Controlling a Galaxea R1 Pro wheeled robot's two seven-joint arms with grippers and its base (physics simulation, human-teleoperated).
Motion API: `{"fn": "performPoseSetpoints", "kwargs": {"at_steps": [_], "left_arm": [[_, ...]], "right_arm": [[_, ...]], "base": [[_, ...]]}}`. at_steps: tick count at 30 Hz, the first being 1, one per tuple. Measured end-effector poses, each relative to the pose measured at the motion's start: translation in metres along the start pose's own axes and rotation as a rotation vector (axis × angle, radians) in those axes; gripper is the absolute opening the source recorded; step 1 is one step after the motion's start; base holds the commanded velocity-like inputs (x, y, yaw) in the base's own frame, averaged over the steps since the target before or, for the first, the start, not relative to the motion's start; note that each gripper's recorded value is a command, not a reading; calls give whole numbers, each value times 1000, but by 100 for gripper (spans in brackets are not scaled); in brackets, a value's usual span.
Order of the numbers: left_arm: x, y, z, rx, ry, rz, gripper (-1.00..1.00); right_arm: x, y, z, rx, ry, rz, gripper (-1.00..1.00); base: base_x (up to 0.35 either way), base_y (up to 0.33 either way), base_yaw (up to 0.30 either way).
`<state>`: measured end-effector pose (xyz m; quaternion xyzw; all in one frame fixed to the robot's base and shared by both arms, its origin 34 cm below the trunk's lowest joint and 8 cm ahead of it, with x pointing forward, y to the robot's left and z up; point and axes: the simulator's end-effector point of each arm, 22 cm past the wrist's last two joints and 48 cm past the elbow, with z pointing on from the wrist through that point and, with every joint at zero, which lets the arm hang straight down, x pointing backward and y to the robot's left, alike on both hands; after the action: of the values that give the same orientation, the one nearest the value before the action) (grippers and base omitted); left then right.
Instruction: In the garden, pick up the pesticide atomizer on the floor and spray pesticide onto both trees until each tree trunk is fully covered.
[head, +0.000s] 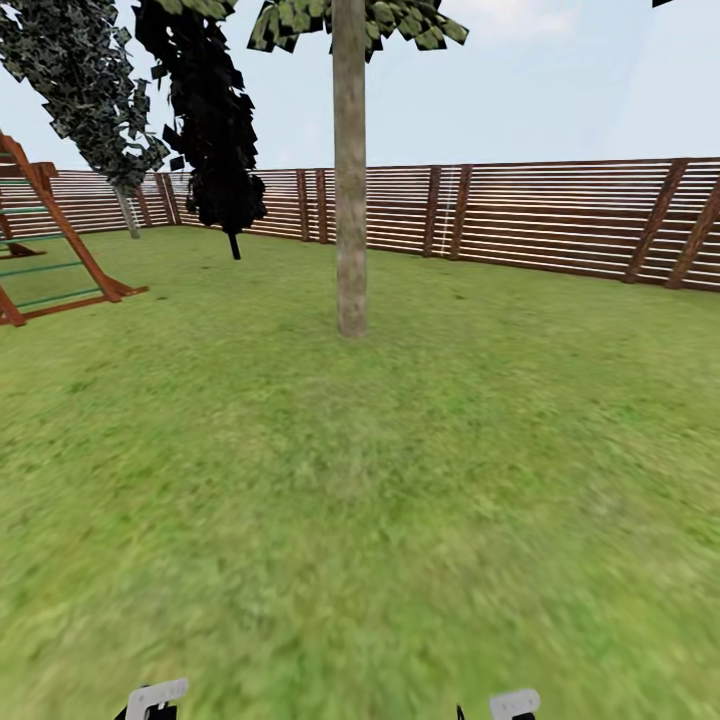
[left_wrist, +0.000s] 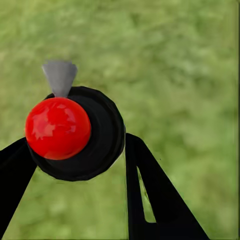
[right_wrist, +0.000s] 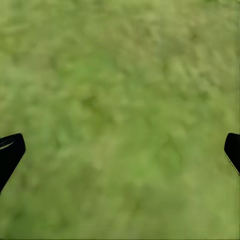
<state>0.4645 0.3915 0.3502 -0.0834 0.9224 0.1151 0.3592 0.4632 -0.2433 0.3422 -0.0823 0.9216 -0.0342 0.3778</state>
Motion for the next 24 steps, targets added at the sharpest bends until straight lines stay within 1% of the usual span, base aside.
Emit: {"fn": "performPoseSetpoints", "kwargs": {"at_steps": [24], "left_arm": [[0, 0, 0, 0, 1, -2, -100]], "right_arm": [[1, 0, 0, -1, 3, -3, 100]], "base": [[340, 0, 0]]}}
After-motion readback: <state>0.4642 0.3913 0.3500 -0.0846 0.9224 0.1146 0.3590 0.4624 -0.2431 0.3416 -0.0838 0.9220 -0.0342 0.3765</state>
